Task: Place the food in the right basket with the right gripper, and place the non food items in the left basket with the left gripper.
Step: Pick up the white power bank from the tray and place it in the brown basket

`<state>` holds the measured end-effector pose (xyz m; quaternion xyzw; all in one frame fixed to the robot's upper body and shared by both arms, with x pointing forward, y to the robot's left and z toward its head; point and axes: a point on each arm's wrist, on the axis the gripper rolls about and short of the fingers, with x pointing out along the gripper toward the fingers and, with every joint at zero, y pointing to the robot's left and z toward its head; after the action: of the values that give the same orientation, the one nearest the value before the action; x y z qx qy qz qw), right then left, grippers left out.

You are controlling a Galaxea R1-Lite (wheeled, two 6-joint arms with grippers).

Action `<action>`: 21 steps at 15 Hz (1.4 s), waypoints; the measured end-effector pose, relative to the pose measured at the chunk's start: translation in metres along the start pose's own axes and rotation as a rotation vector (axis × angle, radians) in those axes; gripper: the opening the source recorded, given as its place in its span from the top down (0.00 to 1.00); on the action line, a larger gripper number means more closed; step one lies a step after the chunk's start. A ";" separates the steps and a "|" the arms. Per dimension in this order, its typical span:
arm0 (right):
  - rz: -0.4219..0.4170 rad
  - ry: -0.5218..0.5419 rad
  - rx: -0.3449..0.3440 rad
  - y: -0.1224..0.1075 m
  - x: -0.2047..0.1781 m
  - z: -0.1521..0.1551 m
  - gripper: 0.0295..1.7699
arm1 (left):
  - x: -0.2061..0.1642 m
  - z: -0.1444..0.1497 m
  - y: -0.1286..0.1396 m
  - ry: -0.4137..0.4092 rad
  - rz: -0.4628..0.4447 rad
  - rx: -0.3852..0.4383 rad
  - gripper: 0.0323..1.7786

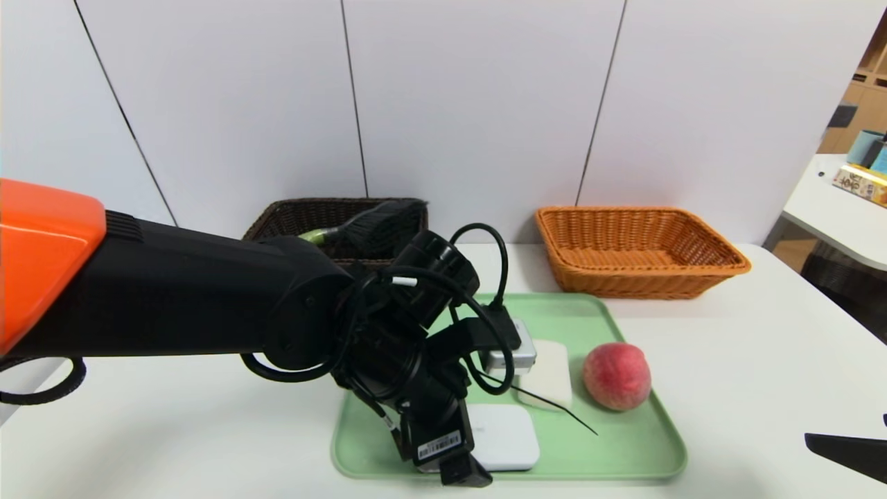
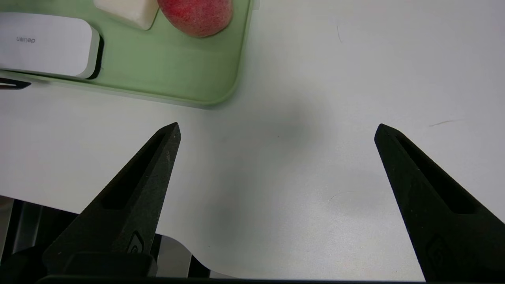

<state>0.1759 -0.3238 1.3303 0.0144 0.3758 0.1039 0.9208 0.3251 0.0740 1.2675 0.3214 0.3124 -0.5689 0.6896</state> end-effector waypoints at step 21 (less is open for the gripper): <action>0.002 -0.013 -0.002 0.000 -0.004 -0.006 0.04 | 0.012 -0.002 0.005 0.002 -0.001 -0.005 0.05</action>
<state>0.1691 -0.3245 1.3289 0.0146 0.3697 0.1049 0.9231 0.3314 0.0690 1.2572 0.3200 0.3147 -0.5682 0.6897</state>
